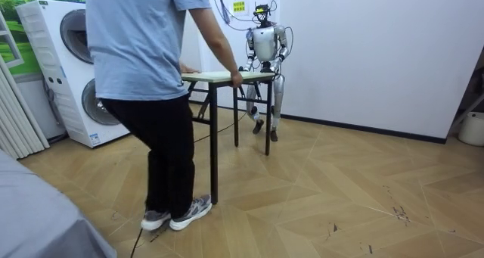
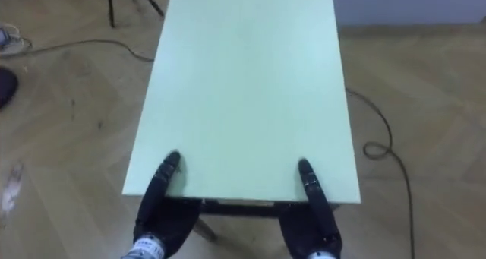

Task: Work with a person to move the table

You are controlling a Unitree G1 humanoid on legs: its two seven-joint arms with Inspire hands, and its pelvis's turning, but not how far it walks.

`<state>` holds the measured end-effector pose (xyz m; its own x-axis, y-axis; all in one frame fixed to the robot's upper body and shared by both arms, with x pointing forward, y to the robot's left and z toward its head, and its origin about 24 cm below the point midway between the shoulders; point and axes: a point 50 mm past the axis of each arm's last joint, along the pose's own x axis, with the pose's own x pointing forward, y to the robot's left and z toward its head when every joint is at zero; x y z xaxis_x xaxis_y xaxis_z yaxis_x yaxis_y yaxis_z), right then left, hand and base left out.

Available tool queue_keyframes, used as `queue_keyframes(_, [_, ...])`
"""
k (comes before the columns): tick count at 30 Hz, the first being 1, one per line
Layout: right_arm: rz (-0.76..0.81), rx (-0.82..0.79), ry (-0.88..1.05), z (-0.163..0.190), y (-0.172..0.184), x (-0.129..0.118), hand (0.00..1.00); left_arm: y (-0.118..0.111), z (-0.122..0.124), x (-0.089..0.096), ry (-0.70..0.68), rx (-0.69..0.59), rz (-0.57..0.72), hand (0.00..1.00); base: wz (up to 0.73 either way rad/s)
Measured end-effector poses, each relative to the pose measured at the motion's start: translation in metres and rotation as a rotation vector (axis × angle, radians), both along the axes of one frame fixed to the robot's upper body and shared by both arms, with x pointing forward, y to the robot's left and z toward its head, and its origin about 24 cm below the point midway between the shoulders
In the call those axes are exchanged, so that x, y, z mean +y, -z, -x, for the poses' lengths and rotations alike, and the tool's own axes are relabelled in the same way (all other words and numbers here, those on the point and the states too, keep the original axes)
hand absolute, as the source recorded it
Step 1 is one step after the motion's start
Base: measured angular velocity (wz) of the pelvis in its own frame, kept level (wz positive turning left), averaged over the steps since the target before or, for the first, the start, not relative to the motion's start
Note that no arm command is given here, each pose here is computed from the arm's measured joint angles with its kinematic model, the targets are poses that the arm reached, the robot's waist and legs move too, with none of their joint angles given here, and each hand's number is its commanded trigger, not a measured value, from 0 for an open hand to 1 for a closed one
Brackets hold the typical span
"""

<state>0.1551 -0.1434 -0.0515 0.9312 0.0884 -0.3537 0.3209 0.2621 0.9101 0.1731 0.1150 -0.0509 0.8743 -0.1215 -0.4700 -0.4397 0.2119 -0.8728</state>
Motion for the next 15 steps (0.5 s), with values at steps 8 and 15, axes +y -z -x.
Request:
queue_keyframes(8, [-0.066, -0.078, 0.026, -0.016, -0.014, 0.006, 1.00, -0.026, -0.016, 0.004, 0.036, -0.128, -0.068, 1.00, 0.13])
queue_keyframes(15, [-0.070, -0.056, -0.003, -0.021, -0.009, 0.009, 1.00, -0.022, -0.014, 0.011, 0.014, -0.113, -0.080, 1.00, -0.30])
